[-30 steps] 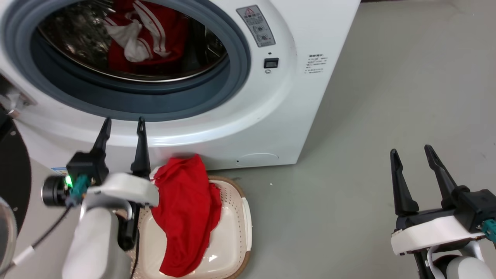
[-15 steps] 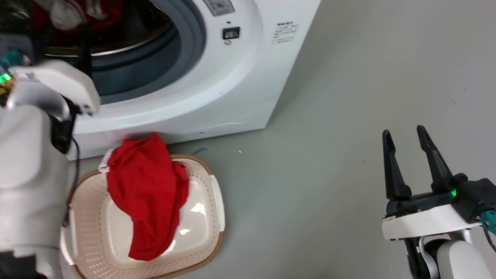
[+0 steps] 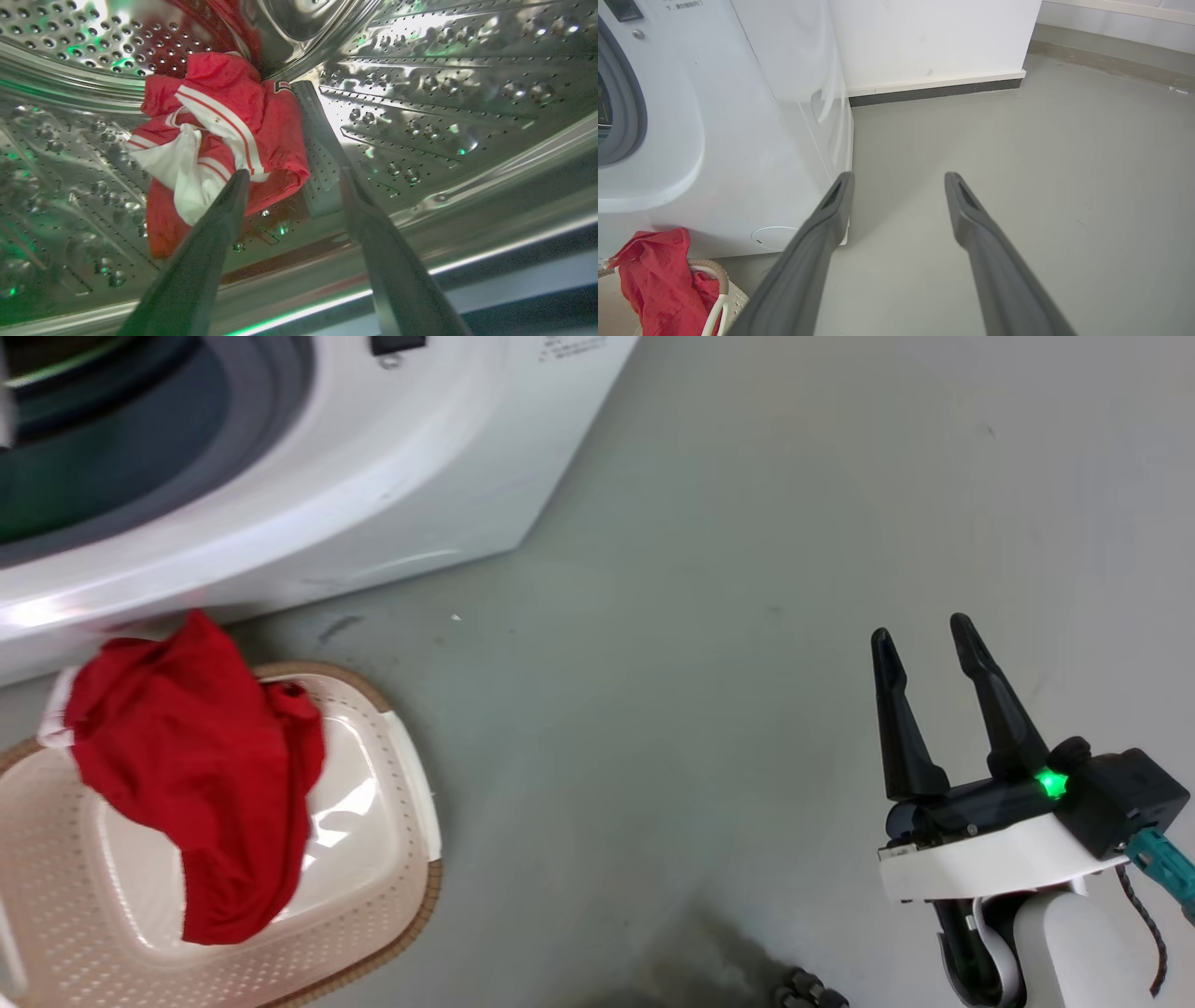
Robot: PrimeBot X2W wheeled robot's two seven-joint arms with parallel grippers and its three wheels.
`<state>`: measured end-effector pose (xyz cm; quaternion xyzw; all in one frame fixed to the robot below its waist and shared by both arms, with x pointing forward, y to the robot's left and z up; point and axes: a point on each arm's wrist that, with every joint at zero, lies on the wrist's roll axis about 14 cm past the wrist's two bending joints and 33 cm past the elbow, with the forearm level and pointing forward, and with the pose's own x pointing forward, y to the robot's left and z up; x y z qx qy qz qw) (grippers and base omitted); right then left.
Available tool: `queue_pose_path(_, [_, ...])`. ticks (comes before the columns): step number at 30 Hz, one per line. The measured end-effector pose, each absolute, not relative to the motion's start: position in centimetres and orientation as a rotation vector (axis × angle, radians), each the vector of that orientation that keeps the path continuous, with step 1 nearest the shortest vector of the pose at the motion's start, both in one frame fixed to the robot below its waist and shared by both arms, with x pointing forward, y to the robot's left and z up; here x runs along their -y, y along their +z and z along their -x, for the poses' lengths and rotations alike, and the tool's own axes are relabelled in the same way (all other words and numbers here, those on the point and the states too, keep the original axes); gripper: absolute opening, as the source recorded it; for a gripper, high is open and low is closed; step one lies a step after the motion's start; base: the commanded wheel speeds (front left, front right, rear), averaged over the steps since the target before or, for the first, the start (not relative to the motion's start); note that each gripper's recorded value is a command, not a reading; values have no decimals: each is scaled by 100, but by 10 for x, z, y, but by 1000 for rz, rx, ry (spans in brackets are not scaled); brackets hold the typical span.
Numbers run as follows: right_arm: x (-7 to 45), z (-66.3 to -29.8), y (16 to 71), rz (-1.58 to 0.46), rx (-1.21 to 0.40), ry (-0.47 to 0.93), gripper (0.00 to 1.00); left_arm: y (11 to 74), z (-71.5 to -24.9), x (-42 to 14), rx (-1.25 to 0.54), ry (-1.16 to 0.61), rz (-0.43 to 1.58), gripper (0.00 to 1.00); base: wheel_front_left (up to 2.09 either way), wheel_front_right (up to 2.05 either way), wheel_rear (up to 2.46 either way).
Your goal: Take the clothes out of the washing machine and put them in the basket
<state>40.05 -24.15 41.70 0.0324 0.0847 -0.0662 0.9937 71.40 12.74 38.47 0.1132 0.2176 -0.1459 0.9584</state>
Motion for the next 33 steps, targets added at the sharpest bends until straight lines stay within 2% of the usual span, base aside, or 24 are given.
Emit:
queue_pose_path(11, [251,-389,391,-69,-261,-184,100,352,-759,-135,-575,-289,-296,100,0,0,0])
queue_pose_path(29, [253,-372,366,-85,-362,-227,100,300,-766,-130,-804,-295,-345,100,0,0,0])
queue_pose_path(30, [253,-372,365,-87,-363,-226,100,299,-766,-132,-813,-287,-347,86,0,0,0])
queue_pose_path(31, [253,-373,365,-89,-363,-226,100,298,-764,-133,-827,-283,-354,56,0,0,0])
queue_pose_path(32, [252,-373,364,-91,-364,-226,100,298,-764,-133,-832,-281,-360,21,0,0,0])
queue_pose_path(33, [252,-373,364,-93,-364,-226,100,299,-764,-133,-828,-277,-360,0,0,0,0])
